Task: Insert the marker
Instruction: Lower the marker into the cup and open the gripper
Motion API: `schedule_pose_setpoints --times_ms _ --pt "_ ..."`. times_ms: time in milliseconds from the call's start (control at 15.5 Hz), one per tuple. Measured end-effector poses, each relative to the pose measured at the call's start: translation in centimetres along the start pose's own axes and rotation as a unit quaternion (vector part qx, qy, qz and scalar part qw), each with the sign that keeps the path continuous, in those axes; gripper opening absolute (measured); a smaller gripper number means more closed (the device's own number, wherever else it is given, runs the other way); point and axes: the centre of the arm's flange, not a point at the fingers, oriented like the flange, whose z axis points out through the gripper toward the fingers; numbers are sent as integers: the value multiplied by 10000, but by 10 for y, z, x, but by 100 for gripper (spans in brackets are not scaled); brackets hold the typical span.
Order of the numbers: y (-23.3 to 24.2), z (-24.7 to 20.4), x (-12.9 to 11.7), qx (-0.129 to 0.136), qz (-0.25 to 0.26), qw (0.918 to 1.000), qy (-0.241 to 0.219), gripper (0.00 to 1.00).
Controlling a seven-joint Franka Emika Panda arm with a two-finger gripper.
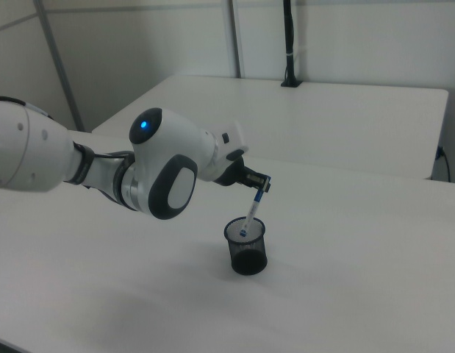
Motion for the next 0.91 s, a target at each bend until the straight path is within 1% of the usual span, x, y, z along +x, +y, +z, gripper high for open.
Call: schedule_pose_setpoints --times_ms 129,323,453,517,582,711,841,906 --pt "-1 8 -5 17 -7 10000 -25 17" --pt "-2 11 -7 22 -11 10000 -50 17" --pt "-1 11 -7 19 -9 10000 -50 21" --pt "0 10 -7 11 0 10000 -47 21" --pt "2 9 -7 -1 12 10000 -36 25" --pt "6 7 -5 -23 31 10000 -7 44" --pt "9 3 -2 -43 76 10000 37 46" --pt "10 0 0 -51 124 9999 67 51"
